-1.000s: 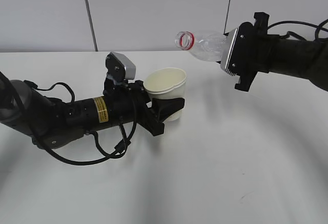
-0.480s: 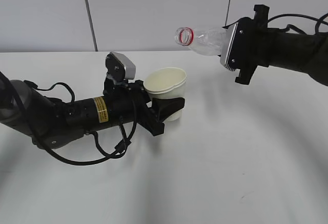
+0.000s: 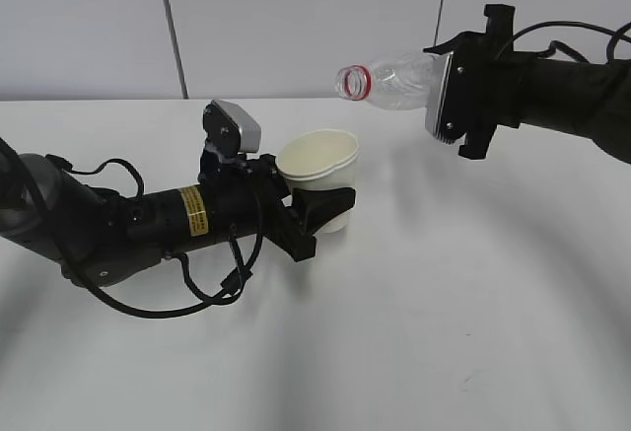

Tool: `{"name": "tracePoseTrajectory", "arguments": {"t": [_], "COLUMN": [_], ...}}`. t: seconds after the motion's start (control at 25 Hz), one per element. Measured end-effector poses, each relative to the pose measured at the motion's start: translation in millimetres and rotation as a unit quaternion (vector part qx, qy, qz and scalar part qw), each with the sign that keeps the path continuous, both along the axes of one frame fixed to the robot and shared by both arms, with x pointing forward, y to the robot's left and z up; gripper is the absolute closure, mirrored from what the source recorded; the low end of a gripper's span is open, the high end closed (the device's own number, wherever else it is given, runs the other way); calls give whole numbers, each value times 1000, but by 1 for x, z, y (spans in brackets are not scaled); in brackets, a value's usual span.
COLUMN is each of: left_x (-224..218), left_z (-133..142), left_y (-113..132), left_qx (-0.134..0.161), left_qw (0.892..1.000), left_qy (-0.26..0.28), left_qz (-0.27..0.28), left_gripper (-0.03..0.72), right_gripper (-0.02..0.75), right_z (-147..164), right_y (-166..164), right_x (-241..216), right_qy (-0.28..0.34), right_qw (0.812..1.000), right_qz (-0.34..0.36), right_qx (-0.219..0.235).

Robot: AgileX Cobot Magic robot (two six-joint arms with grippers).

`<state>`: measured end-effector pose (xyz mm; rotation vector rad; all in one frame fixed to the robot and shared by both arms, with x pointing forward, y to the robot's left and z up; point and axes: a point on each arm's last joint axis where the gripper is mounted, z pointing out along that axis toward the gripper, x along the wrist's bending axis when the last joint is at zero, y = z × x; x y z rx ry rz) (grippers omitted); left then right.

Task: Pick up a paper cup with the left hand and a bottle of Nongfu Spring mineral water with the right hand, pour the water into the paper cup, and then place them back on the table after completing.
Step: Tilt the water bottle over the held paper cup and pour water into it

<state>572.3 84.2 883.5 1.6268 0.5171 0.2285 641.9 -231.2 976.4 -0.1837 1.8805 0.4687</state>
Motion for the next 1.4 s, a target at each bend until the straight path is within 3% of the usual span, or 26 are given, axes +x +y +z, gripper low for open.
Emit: {"name": "tracePoseTrajectory", "arguments": {"t": [1.4], "left_x": [-3], "left_z": [-1], "left_y": [-1], "left_qx": [7], "left_qw": [1000], "left_qy": [-3], "left_qz": [-16], "left_gripper": [313], "right_gripper": [329], "right_z": [5], "right_y": [0], "right_x": [3], "right_qy": [-53], "right_qw": [994], "right_qz": [29], "right_qx": [-96]}}
